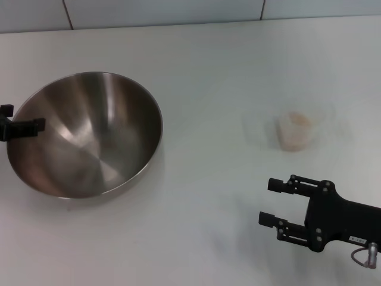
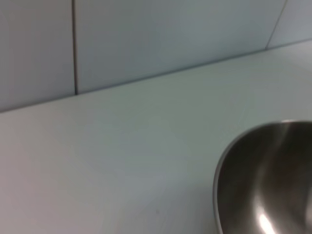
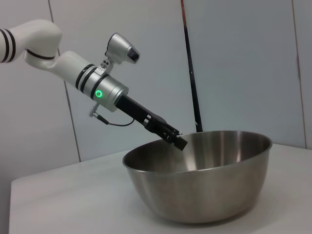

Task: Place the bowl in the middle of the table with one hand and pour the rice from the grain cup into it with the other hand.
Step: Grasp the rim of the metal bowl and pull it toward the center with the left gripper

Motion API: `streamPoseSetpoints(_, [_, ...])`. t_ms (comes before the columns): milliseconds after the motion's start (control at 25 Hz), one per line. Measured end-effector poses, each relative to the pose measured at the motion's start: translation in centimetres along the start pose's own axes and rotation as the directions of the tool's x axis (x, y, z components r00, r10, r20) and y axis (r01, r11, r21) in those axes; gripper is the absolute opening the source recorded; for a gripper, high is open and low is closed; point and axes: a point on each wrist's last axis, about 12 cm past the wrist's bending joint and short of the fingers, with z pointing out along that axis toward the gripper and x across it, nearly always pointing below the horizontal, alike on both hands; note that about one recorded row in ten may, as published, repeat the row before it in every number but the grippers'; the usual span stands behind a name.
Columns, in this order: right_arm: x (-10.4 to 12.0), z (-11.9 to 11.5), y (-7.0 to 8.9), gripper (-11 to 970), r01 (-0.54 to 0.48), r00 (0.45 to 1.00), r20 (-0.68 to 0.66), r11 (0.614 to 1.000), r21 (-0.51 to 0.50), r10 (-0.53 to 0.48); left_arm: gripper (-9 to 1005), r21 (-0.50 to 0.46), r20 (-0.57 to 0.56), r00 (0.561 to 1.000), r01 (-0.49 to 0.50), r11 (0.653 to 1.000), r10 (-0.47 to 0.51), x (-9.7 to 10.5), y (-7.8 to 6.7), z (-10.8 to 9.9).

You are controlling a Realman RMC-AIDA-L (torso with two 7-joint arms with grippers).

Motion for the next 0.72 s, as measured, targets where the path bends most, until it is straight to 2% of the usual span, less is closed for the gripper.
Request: streamPoseSetpoints(720, [-0.13, 0.26, -0.09, 652, 0.003, 1.0, 0.005, 1.0, -0.005, -0.002, 848, -0.006, -0.019, 1.0, -0.005, 1.0, 0.005, -0.37, 0.04, 0.17])
